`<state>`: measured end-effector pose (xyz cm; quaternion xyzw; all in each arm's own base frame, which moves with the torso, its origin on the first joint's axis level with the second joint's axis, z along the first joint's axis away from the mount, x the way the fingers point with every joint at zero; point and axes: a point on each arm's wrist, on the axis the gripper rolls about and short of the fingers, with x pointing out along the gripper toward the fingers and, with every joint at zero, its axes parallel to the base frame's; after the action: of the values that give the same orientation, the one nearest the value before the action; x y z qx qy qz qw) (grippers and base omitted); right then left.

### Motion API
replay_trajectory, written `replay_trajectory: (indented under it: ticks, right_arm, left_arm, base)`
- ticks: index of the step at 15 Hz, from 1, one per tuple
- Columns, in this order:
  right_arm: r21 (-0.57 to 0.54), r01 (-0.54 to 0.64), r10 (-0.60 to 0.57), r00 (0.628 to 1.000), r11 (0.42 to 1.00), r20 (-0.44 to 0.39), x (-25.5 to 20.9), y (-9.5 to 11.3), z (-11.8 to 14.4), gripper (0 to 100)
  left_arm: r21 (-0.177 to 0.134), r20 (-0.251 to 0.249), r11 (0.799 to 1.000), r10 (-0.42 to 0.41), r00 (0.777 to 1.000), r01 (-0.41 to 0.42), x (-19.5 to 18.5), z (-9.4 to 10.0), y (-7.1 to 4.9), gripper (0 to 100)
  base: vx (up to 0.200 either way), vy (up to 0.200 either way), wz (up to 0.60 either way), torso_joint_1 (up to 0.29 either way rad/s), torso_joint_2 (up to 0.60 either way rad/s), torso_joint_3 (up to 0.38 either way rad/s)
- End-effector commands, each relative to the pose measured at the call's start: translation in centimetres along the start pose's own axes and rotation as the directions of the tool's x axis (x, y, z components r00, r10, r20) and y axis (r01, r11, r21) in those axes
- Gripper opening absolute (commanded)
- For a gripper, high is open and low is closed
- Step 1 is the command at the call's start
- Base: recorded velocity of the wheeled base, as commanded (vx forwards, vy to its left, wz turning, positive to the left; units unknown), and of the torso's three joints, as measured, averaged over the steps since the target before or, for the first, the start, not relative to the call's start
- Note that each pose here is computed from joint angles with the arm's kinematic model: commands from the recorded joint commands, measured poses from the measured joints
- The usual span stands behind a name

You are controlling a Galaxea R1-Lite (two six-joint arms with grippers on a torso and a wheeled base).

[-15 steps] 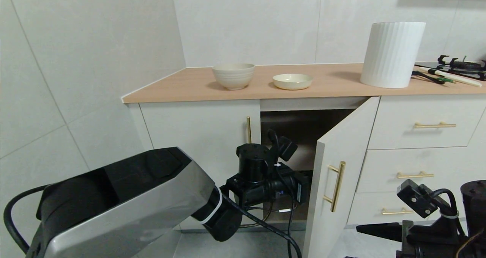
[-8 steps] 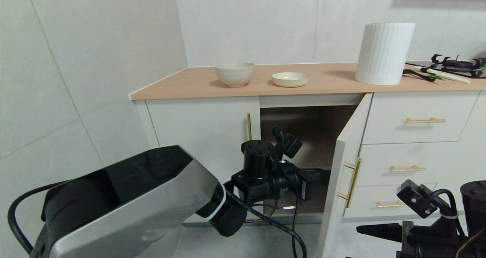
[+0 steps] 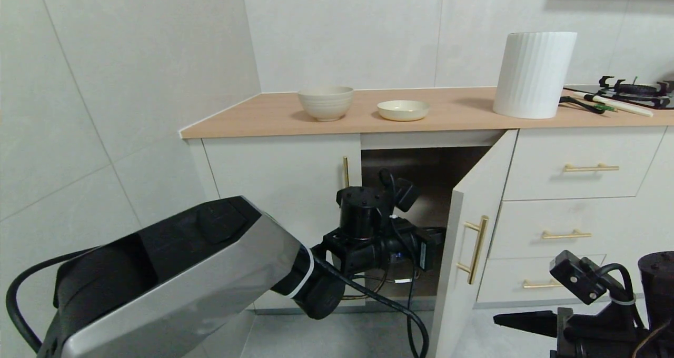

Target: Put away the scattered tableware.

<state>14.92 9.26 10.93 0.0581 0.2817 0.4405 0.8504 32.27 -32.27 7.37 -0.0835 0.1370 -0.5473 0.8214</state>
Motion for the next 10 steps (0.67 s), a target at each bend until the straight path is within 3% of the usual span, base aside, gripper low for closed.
replay_trajectory:
  ticks: [1,3,5,10]
  right_arm:
    - [-0.024,-0.025,0.026,0.999,0.999,0.021,-0.5,0.7,0.1,100]
    - [-0.061,-0.069,0.071,0.997,0.996,0.037,-1.1,1.9,0.0,100]
    - [-0.07,-0.08,0.083,0.996,0.994,0.041,-1.3,2.1,-0.1,100]
    - [-0.085,-0.072,0.078,0.994,0.994,0.071,-1.1,2.2,0.9,100]
  left_arm:
    - [0.026,0.008,0.997,-0.073,0.997,0.073,-0.2,1.1,-3.8,0]
    - [0.037,-0.013,0.988,-0.149,0.989,0.149,-0.7,1.1,-7.7,0]
    - [0.037,-0.01,0.989,-0.145,0.989,0.145,-1.1,1.3,-7.8,0]
    - [0.014,0.065,0.997,0.079,0.995,-0.08,-7.7,2.2,-1.0,0]
  base:
    - [0.0,0.0,0.0,0.0,0.0,0.0]
    - [0.0,0.0,0.0,0.0,0.0,0.0]
    - [0.0,0.0,0.0,0.0,0.0,0.0]
    - [0.0,0.0,0.0,0.0,0.0,0.0]
